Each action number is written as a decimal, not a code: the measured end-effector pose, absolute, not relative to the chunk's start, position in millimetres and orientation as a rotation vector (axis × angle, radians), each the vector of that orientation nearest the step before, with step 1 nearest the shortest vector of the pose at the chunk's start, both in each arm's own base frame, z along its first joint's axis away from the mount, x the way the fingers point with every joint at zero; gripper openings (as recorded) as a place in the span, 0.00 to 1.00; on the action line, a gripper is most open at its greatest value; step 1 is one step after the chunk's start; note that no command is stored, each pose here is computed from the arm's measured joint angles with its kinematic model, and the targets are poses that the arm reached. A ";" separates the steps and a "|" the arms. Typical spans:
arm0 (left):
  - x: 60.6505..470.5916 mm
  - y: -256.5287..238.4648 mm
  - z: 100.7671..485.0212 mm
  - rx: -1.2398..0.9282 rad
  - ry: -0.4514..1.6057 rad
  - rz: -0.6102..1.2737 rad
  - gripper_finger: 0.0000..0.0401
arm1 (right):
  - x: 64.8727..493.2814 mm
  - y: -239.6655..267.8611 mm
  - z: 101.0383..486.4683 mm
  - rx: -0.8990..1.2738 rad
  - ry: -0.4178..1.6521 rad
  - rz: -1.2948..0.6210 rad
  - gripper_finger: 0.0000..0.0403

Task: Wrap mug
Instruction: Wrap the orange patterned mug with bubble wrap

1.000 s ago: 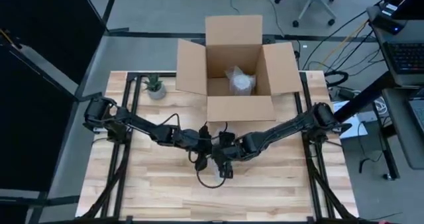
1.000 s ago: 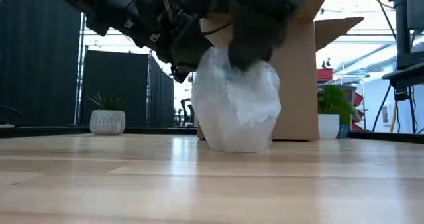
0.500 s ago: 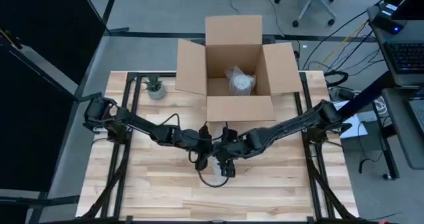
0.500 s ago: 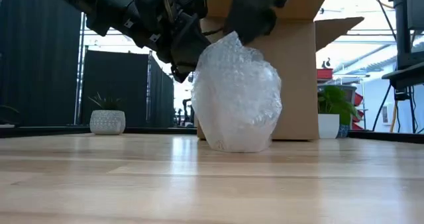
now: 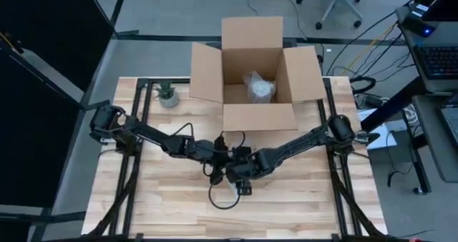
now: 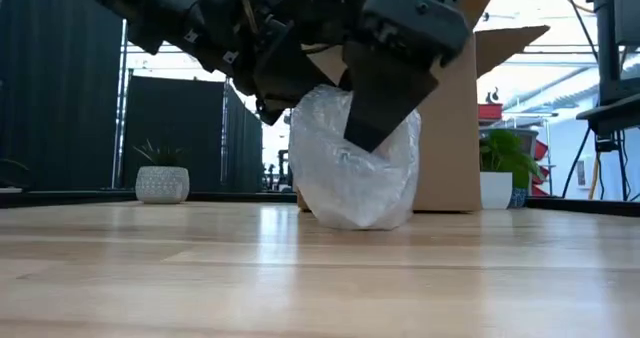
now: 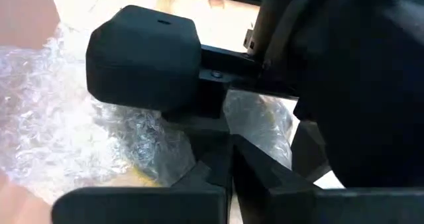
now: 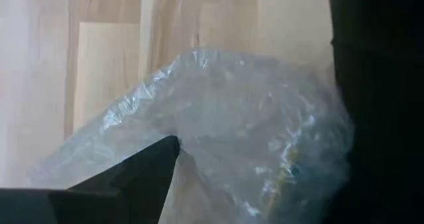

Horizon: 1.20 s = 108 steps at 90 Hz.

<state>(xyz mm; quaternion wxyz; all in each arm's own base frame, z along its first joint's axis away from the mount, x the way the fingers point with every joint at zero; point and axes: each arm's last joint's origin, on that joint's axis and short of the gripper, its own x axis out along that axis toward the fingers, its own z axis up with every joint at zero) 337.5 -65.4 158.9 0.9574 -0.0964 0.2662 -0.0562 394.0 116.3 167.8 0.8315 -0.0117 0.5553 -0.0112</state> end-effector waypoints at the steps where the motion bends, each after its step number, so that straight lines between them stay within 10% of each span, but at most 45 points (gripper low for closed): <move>1: 337.6 -65.4 158.9 -0.195 0.540 -0.114 0.00 | 393.7 116.2 169.7 -0.022 1.174 -0.022 0.70; 58: 338.0 -65.5 158.9 -0.197 0.536 -0.113 0.00 | 345.1 103.3 274.4 0.084 1.031 -0.020 0.70; 108: 338.0 -65.4 158.8 -0.197 0.536 -0.113 0.00 | 384.6 123.6 189.3 -0.027 1.149 0.012 0.70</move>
